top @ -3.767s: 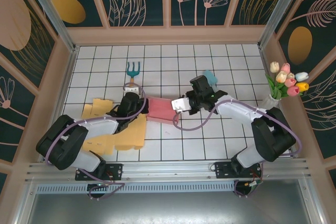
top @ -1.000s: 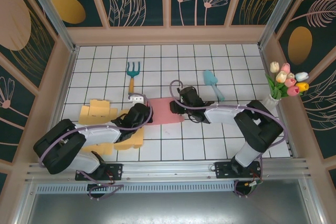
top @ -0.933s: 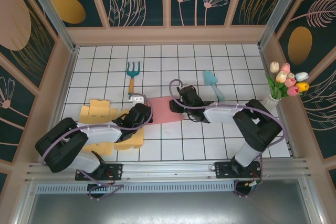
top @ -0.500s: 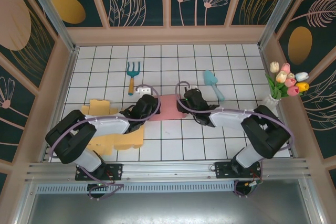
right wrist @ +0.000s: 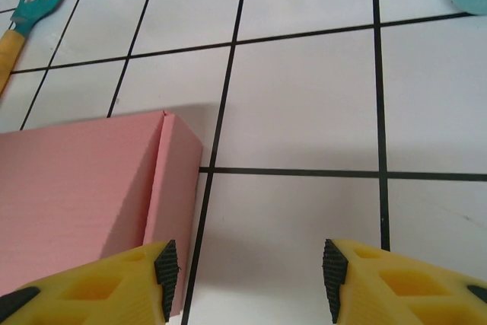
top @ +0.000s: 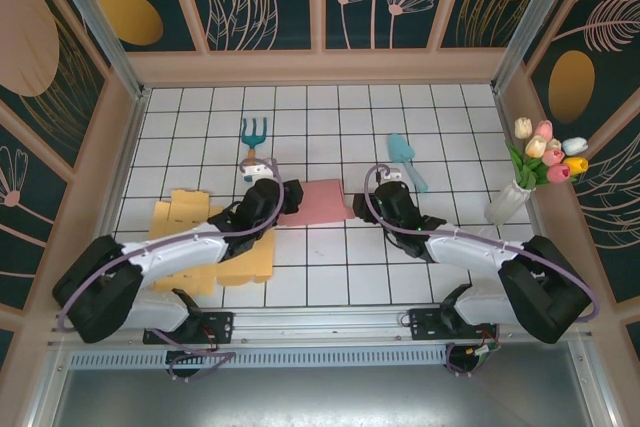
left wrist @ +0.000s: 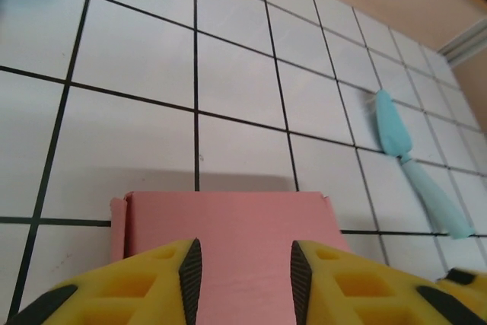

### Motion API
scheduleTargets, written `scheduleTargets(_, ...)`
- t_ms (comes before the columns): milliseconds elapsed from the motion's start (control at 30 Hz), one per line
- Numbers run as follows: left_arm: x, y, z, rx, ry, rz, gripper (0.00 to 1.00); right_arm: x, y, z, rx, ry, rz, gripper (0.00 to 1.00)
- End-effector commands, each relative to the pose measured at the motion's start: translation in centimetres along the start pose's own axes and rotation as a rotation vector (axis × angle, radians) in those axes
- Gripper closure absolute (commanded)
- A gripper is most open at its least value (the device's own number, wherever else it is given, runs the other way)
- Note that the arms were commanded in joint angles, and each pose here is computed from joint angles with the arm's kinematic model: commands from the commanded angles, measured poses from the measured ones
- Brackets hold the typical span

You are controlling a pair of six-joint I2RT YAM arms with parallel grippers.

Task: Fold the paper box

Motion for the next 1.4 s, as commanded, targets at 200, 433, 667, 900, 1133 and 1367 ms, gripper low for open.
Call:
scheduleTargets(200, -0.2, 4.1, 3.2, 0.102, -0.034, 0.260, 0.24, 0.0, 0.3, -0.3, 0.025, -0.033, -0.004, 0.44)
scheduleTargets(433, -0.1, 3.4, 3.3, 0.072, -0.011, 0.201, 0.17, -0.5, 1.2, -1.0, 0.082, -0.044, 0.021, 0.44)
scheduleTargets(667, -2.4, 2.7, -0.4, 0.125, 0.102, 0.116, 0.19, -0.6, 1.8, -3.1, 0.093, -0.027, 0.049, 0.44)
scheduleTargets(900, -4.7, 4.0, -3.4, 0.242, 0.175, 0.140, 0.21, -1.7, 2.4, -4.6, 0.131, 0.014, 0.051, 0.43)
scheduleTargets(1133, -5.2, 4.5, -4.8, 0.323, 0.185, 0.088, 0.21, -1.1, 1.9, -3.0, 0.109, -0.028, 0.034, 0.43)
scheduleTargets(1367, -5.9, 4.5, -6.6, 0.342, 0.213, 0.010, 0.23, 1.3, 1.9, -1.0, 0.107, -0.118, 0.032, 0.42)
Point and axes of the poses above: each hand's point on the last joint's axis, 136 mm out from that joint toward the fingers, its own z axis back along the fingers, its own y axis along the line the jaws close on, x = y × z, the point moved 5 cm from there along z, back along the fingers, and after that the axes turned 13 degrees about z, right-handed, at the moved point
